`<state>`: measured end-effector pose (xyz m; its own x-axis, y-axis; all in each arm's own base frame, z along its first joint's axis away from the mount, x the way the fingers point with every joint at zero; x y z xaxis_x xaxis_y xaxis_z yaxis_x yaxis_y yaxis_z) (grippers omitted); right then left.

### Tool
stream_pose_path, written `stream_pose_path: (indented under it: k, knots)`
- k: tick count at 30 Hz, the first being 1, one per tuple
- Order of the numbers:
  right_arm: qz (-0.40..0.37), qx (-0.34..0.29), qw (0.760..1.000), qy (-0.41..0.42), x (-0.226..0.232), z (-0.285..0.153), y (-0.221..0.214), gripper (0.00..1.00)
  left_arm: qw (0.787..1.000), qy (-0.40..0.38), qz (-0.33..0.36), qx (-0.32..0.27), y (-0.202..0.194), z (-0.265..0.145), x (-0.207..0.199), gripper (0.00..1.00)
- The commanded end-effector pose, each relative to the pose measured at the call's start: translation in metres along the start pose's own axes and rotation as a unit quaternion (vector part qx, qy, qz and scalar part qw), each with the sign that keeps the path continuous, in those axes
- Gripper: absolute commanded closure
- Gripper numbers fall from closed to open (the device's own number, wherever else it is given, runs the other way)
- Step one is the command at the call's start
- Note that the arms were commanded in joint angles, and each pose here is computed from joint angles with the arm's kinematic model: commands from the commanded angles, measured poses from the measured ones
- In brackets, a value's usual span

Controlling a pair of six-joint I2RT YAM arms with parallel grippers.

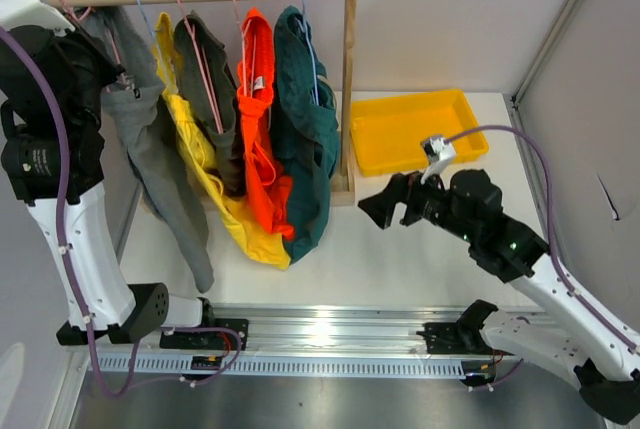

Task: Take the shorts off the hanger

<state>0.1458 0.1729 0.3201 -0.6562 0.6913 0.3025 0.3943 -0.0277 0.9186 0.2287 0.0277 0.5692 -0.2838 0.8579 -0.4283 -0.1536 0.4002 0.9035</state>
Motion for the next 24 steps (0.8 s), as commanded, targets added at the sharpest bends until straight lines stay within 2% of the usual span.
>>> stream_pose_path:
  k: [1, 3, 4, 5, 6, 8, 10, 12, 14, 15, 16, 19, 24]
  knots:
    - [-0.038, -0.055, 0.996, 0.062, 0.033, 0.006, 0.053, 0.01, 0.994, -0.059, -0.039, -0.080, 0.034, -0.008, -0.020, 1.00]
    - [-0.052, -0.054, 0.993, 0.091, 0.055, 0.013, 0.061, 0.01, 0.994, -0.063, -0.042, -0.079, 0.033, -0.014, -0.020, 1.00]
    - [-0.072, -0.069, 0.988, 0.118, 0.083, 0.008, 0.073, 0.01, 0.994, -0.068, -0.043, -0.080, 0.034, -0.018, -0.020, 1.00]
    - [-0.088, -0.043, 0.988, 0.121, 0.098, 0.026, 0.066, 0.01, 0.994, -0.068, -0.041, -0.076, 0.031, -0.021, -0.019, 1.00]
    - [-0.097, -0.071, 0.988, 0.100, 0.114, 0.025, 0.085, 0.01, 0.994, -0.065, -0.040, -0.075, 0.030, -0.022, -0.017, 1.00]
    - [-0.142, -0.053, 0.980, 0.132, 0.161, 0.026, 0.076, 0.01, 0.994, -0.062, -0.041, -0.076, 0.029, -0.026, -0.015, 1.00]
    - [-0.154, -0.054, 0.977, 0.139, 0.198, 0.045, 0.083, 0.01, 0.995, -0.058, -0.037, -0.066, 0.020, -0.024, -0.012, 1.00]
    - [-0.168, -0.038, 0.971, 0.167, 0.234, 0.064, 0.068, 0.01, 0.995, -0.059, -0.040, -0.072, 0.017, -0.029, -0.009, 1.00]
    - [-0.164, -0.061, 0.967, 0.187, 0.261, 0.062, 0.085, 0.01, 0.994, -0.057, -0.041, -0.079, 0.018, -0.034, -0.006, 1.00]
    - [-0.172, -0.048, 0.966, 0.186, 0.273, 0.080, 0.073, 0.01, 0.995, -0.051, -0.039, -0.074, 0.015, -0.035, -0.003, 1.00]
    - [-0.164, -0.067, 0.965, 0.192, 0.282, 0.078, 0.089, 0.01, 0.996, -0.051, -0.038, -0.070, 0.013, -0.036, -0.003, 1.00]
    - [-0.167, -0.072, 0.964, 0.196, 0.300, 0.097, 0.090, 0.01, 0.996, -0.057, -0.041, -0.060, 0.006, -0.038, -0.001, 1.00]
    - [-0.159, -0.075, 0.967, 0.182, 0.309, 0.131, 0.084, 0.01, 0.995, -0.061, -0.043, -0.059, 0.002, -0.047, 0.002, 1.00]
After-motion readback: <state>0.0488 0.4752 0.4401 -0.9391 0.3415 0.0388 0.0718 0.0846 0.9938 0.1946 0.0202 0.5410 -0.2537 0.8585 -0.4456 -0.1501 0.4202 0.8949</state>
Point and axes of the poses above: each gripper's point midway between its finger pads, its own z axis out along the fingers, its own x axis along the line the jaws close on, y = z × x, the point moved 8 cm from there along -z, back along the fingers, and after that the axes turned 11 degrees about -z, right-handed, at the moved point
